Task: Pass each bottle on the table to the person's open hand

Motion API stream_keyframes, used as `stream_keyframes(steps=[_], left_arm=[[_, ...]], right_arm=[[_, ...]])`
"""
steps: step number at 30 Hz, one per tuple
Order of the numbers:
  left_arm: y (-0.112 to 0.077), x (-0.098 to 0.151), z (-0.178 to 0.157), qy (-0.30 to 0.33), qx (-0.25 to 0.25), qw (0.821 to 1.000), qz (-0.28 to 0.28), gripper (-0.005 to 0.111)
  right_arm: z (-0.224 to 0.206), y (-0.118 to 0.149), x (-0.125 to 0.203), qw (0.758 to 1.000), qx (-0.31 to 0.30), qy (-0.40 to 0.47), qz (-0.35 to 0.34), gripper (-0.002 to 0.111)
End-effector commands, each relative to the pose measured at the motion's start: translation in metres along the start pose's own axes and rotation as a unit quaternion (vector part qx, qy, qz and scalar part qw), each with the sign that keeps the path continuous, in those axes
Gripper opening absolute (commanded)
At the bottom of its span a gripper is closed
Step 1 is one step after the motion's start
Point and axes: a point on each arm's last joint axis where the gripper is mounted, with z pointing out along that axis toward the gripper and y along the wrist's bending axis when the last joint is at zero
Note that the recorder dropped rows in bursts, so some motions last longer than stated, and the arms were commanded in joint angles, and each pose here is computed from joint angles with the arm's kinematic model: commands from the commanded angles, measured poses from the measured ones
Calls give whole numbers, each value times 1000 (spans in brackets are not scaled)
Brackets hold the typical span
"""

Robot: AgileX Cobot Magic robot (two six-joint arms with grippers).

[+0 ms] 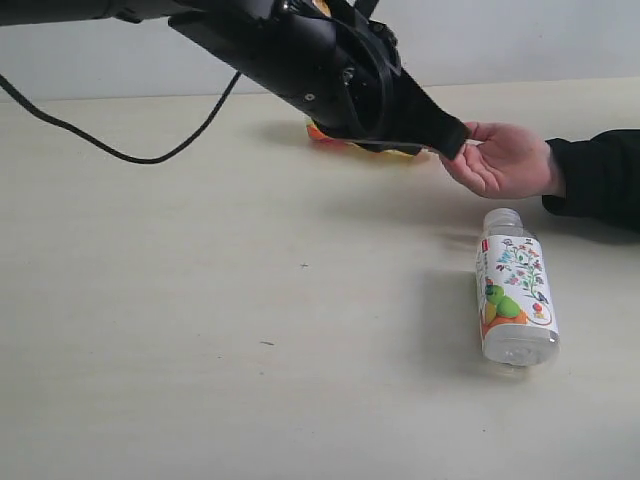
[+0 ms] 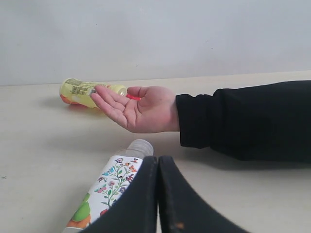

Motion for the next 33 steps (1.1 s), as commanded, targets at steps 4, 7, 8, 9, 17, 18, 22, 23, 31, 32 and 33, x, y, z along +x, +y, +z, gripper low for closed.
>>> stream_keyframes(steps=[4,7,8,9,17,18,22,23,31,32,33], left_arm=[[-5,-7,-2,-15,6,1000,-6,0],[0,-6,-9,-14,2,1000,-10,0],[2,-6,-10,-10,2,1000,-13,0],[1,-5,-10,-5,6,1000,-19,0],[-2,-3,-21,12,10,1000,-18,0],[0,-3,-24,11,7,1000,-17,0],[0,0,-28,14,5,1000,-12,0],[0,1,-28,17,6,1000,-12,0],[-4,-1,-33,6,24,999,-30,0],[-4,0,-35,0,21,999,-28,0],[-4,1,-40,-14,16,999,-27,0]], right_arm=[[0,0,0,1000,3,-5,-4,0],[0,0,0,1000,3,-5,-4,0],[0,0,0,1000,3,-5,-4,0],[0,0,0,1000,3,-5,-4,0],[0,0,0,1000,3,-5,-4,0],[0,0,0,1000,3,-5,-4,0],[0,0,0,1000,3,-5,-4,0],[0,0,0,1000,3,-5,-4,0],[0,0,0,1000,3,-6,-5,0],[0,0,0,1000,3,-6,-5,0],[0,0,-1,1000,3,-10,-9,0]])
